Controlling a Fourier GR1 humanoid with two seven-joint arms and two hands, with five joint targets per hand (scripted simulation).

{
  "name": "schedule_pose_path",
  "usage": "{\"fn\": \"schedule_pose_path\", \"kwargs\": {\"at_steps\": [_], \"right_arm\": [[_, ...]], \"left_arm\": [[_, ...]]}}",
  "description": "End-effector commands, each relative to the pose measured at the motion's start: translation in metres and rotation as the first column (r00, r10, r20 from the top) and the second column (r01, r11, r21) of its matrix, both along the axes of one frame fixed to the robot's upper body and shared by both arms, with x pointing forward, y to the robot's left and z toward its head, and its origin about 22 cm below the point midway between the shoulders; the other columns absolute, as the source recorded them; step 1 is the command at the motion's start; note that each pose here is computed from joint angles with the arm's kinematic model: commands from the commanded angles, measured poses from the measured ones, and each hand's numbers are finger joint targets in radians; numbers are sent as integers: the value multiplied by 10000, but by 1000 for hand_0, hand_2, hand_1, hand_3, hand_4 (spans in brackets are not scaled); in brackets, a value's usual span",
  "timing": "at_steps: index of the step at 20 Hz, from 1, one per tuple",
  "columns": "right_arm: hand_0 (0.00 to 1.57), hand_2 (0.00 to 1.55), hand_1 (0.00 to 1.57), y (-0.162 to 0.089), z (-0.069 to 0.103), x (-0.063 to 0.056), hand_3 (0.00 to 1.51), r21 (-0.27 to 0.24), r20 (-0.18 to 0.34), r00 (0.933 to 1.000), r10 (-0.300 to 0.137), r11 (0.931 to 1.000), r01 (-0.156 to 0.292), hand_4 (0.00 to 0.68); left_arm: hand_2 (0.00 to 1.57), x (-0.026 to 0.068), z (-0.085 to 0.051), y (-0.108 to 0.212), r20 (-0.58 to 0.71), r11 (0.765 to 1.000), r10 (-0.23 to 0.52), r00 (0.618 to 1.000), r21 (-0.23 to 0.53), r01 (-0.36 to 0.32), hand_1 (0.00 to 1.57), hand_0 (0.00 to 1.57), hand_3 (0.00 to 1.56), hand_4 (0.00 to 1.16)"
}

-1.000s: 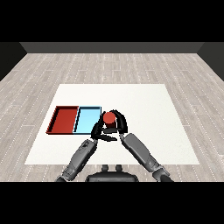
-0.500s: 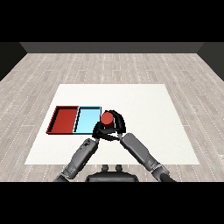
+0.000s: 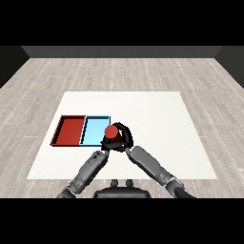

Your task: Pick the red can and put it in the red box

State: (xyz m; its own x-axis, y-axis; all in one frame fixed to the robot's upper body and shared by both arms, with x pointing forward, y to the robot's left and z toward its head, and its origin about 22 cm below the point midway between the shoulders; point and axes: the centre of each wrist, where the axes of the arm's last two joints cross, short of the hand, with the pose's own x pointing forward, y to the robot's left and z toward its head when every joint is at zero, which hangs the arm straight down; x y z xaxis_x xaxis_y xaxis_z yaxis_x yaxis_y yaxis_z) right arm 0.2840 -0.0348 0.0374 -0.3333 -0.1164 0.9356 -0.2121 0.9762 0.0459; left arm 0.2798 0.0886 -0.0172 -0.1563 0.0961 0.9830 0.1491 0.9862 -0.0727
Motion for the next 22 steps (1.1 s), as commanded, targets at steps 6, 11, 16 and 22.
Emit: {"fn": "schedule_pose_path", "kwargs": {"at_steps": [6,11,16,22], "right_arm": [[1535,1459,1535,29,124,-79,1376,397,13,10000,20,9992,-21,606],[1434,1441,1434,-49,197,56,1377,366,-157,9997,161,9992,-155,618],[1324,1316,1324,121,180,-90,1254,1349,-160,9993,336,9904,-311,123],[0,0,0,-18,78,-26,0,-118,-107,9996,251,9996,-252,0]], "left_arm": [[1505,71,39,-148,-266,9863,1478,9887,776,-1454,1550,1550,1410,912],[1515,67,166,-117,147,9804,1938,9809,342,-1942,1571,1571,1414,958],[1527,130,67,1,279,9803,1887,9816,537,-1900,1571,1571,1436,1080],[1529,100,132,-46,442,9759,2088,9770,562,-2111,1571,1571,1455,1118]]}}
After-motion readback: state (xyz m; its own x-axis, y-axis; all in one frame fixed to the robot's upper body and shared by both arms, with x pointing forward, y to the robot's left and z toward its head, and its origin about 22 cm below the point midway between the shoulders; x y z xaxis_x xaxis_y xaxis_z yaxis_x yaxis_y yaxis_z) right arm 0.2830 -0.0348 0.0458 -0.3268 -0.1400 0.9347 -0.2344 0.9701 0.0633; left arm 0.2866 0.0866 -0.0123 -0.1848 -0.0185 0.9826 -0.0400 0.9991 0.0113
